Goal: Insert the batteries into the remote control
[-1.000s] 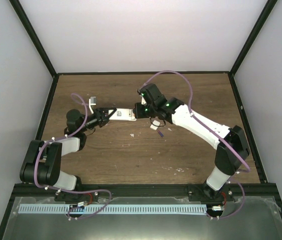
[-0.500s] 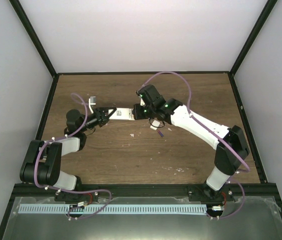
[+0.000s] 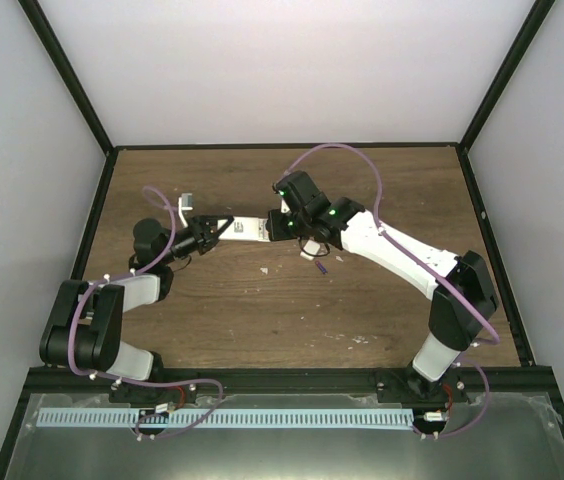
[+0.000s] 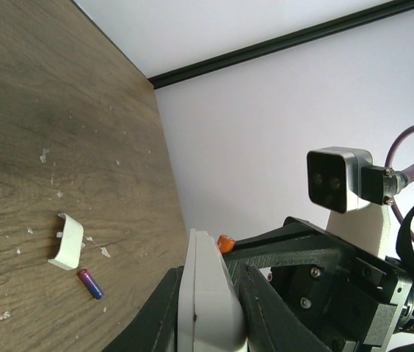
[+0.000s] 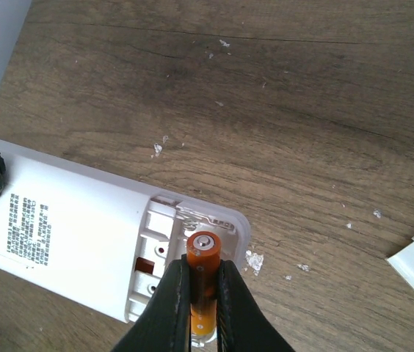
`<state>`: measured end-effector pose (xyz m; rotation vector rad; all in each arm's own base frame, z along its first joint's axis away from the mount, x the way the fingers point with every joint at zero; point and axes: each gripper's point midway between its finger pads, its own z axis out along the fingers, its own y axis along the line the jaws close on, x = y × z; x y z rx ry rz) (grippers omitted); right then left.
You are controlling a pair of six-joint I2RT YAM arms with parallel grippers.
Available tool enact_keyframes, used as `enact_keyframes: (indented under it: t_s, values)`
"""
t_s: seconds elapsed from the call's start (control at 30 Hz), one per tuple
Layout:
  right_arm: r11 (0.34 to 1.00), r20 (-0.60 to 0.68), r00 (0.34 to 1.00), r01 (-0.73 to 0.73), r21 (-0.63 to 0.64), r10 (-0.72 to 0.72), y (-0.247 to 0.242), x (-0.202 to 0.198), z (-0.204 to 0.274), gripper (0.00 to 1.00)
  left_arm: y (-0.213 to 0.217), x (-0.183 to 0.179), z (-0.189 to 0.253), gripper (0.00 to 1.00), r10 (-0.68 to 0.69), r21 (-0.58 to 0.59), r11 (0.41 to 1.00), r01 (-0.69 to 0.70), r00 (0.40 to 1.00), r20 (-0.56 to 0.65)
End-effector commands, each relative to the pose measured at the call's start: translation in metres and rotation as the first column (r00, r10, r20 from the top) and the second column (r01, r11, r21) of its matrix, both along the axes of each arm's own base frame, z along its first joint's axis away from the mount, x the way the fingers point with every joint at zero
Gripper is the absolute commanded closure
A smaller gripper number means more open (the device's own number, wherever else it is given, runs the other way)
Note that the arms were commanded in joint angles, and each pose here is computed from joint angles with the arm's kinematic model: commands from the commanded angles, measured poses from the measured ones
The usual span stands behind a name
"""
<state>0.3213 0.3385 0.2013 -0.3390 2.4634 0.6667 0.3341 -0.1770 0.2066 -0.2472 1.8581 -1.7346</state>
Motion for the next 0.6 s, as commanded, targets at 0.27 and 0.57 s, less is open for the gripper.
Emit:
enact_keyframes:
  t_s: [0.27, 0.57]
  values:
    - [0.999, -0.042, 0.999, 0.001, -0.04, -0.003, -0.003, -0.0067, -0.0163, 0.87, 0.0012, 0.0024, 0.0241, 1.0, 0.017, -0.004, 1.0, -0.016, 0.994, 0.105]
    - [1.0, -0.02, 1.0, 0.001, -0.031, -0.002, -0.0018, -0.0042, -0.0091, 0.8, 0.001, 0.0018, 0.0241, 1.0, 0.015, -0.01, 1.0, -0.014, 0.994, 0.105]
